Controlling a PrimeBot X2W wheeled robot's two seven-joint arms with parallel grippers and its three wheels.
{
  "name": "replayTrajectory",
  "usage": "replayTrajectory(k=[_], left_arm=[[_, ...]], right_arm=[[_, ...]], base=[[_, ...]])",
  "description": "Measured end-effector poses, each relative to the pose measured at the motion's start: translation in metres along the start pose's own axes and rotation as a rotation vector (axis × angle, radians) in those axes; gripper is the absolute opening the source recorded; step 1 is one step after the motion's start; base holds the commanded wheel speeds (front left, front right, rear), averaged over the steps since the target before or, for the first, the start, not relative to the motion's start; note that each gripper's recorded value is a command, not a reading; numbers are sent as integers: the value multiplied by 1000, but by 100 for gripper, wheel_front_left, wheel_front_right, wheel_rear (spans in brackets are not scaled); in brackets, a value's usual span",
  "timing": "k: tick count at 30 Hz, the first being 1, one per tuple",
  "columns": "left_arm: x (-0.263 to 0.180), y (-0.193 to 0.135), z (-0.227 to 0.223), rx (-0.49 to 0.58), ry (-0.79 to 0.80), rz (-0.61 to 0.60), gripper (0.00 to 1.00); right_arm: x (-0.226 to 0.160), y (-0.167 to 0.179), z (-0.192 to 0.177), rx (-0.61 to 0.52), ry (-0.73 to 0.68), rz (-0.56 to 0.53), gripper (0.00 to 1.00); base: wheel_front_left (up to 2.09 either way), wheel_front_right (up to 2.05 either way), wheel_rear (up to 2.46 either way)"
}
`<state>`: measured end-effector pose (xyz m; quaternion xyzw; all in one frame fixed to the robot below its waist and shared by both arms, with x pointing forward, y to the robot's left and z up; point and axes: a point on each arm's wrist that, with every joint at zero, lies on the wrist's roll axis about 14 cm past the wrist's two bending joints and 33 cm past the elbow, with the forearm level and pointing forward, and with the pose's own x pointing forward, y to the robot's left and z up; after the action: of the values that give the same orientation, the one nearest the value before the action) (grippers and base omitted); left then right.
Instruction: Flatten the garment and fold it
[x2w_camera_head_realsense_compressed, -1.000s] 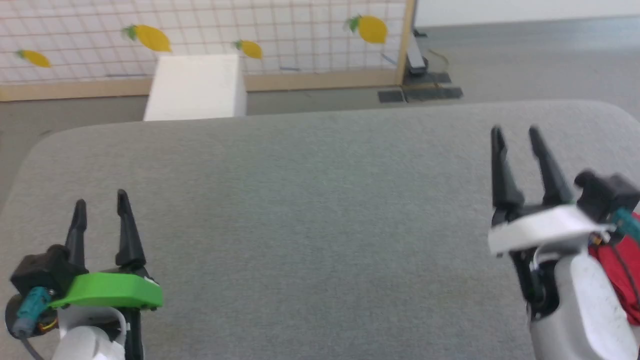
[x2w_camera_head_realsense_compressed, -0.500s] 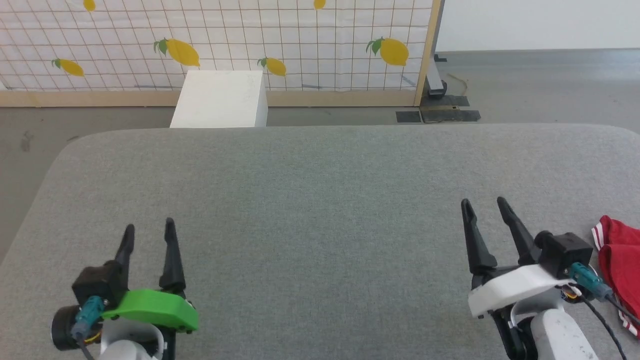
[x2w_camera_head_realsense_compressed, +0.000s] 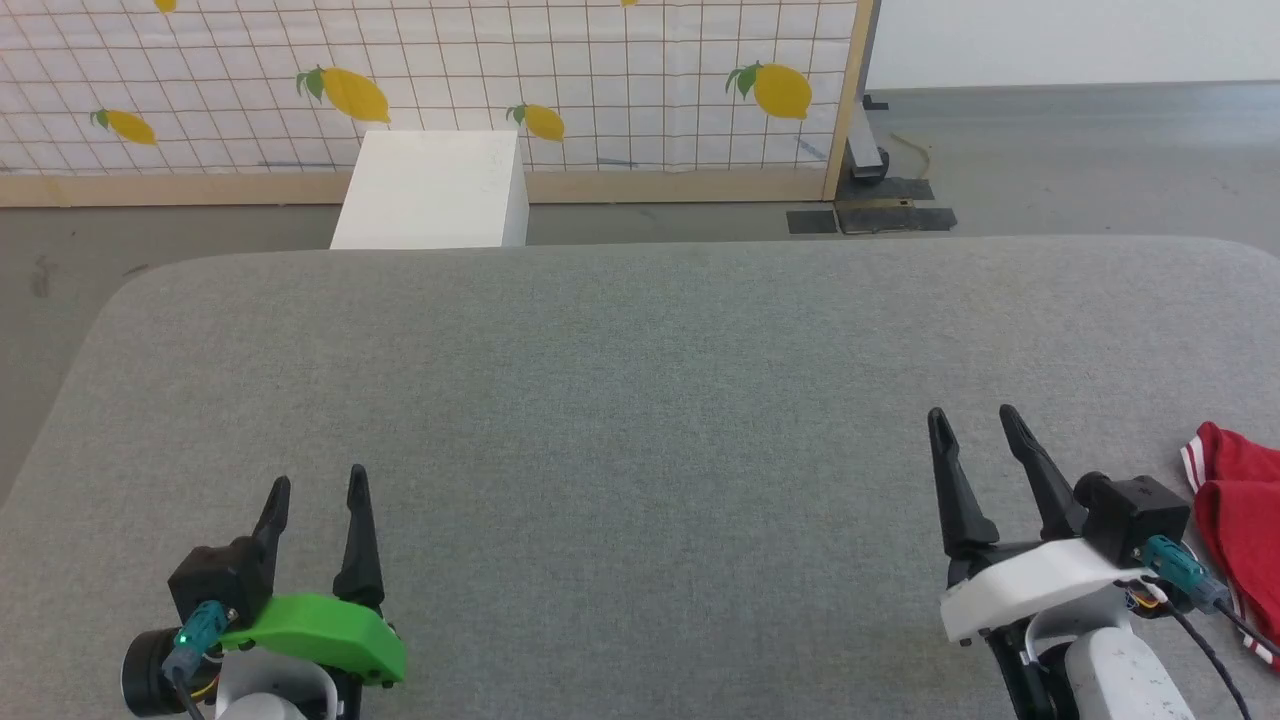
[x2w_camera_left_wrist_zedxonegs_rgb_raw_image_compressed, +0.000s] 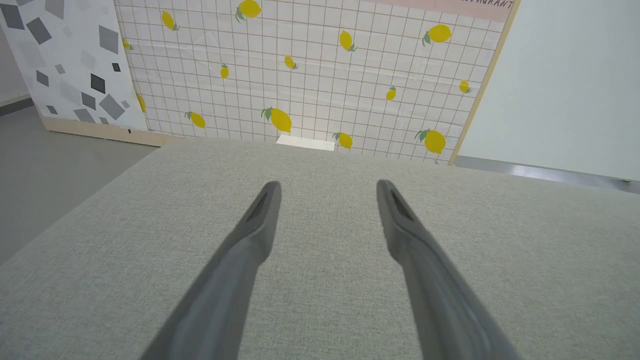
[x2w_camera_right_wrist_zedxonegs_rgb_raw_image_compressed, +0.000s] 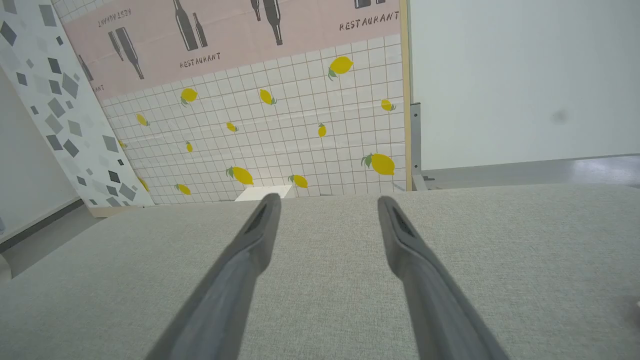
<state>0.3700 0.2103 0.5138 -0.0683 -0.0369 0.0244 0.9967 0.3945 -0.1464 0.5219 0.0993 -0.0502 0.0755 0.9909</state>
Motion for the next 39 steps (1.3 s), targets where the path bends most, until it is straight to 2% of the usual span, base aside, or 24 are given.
replayTrajectory(k=[7,8,39], left_arm=[[2,-1,0,7,-1,-4,100],[2,-1,0,6,-1,-6,0],[5,-11,5,35,7,-25,0]], right_arm=[[-1,0,-2,0,7,-1,100],[-1,-1,-3,0,8,-2,0],[-2,-1,3,-48,21,4,0]], base=[[0,0,0],[0,0,0],[0,0,0]])
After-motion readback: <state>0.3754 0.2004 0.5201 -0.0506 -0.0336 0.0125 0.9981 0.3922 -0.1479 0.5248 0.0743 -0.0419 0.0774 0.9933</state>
